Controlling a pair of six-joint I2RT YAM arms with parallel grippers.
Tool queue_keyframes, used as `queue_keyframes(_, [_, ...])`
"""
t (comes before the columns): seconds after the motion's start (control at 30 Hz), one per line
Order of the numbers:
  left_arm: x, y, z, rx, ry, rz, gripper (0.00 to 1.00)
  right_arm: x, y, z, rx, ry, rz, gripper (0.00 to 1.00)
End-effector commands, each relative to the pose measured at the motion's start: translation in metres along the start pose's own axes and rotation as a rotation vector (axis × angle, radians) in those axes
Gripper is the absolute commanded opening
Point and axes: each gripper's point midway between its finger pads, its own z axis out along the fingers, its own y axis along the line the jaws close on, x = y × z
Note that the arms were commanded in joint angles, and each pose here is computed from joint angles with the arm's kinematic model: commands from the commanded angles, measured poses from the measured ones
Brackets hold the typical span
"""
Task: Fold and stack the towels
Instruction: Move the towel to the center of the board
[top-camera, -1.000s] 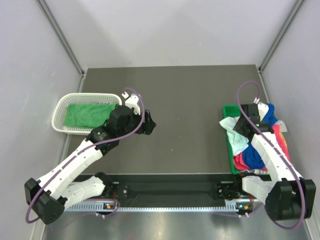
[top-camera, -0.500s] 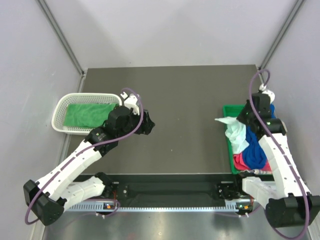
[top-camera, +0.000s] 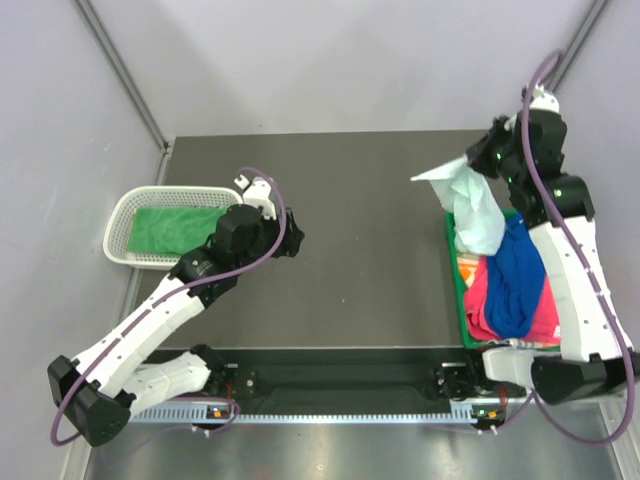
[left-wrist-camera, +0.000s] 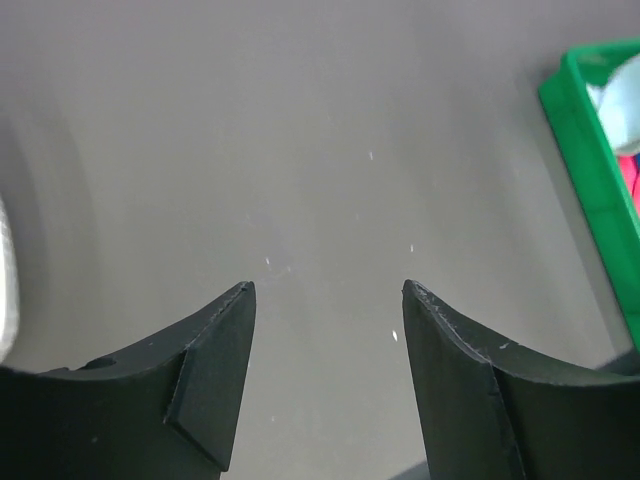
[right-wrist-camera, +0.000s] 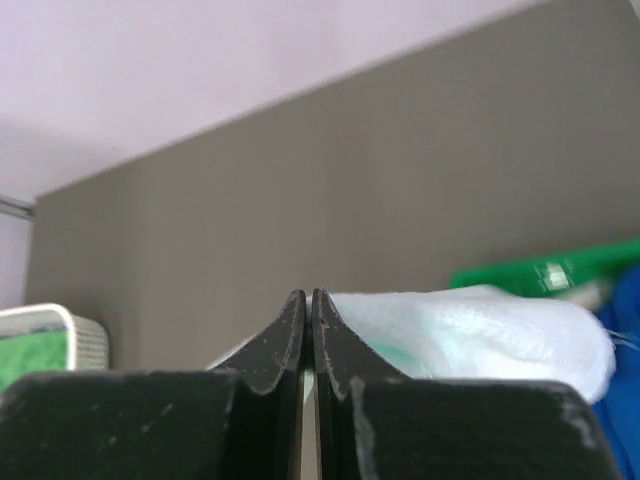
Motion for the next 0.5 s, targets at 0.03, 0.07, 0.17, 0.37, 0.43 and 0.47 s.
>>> queue_keyframes(0.03, [-0.060,-0.003,-0.012,-0.039,-0.167,-0.024,0.65,-0.063,0.064,-0.010,-0.151,-0.131,-0.040,0.00])
queue_keyframes(0.07, [-0.064,0.000,-0.013,-0.064,-0.183,-0.027,0.65,-0.070,0.073,-0.009,-0.174,-0.140,-0.046,0.00])
queue_keyframes(0.17, [-0.078,0.005,-0.019,-0.102,-0.220,-0.034,0.65,-0.081,0.113,-0.004,-0.266,-0.148,-0.070,0.01])
queue_keyframes(0.37, [-0.096,0.018,-0.028,-0.174,-0.274,-0.054,0.67,-0.058,0.181,-0.003,-0.394,-0.125,-0.124,0.00])
queue_keyframes(0.43, [-0.100,0.024,-0.029,-0.199,-0.284,-0.058,0.67,-0.034,0.190,-0.005,-0.415,-0.093,-0.141,0.00])
queue_keyframes(0.47, [-0.102,0.030,-0.030,-0.216,-0.288,-0.063,0.68,-0.026,0.191,-0.007,-0.426,-0.096,-0.146,0.00])
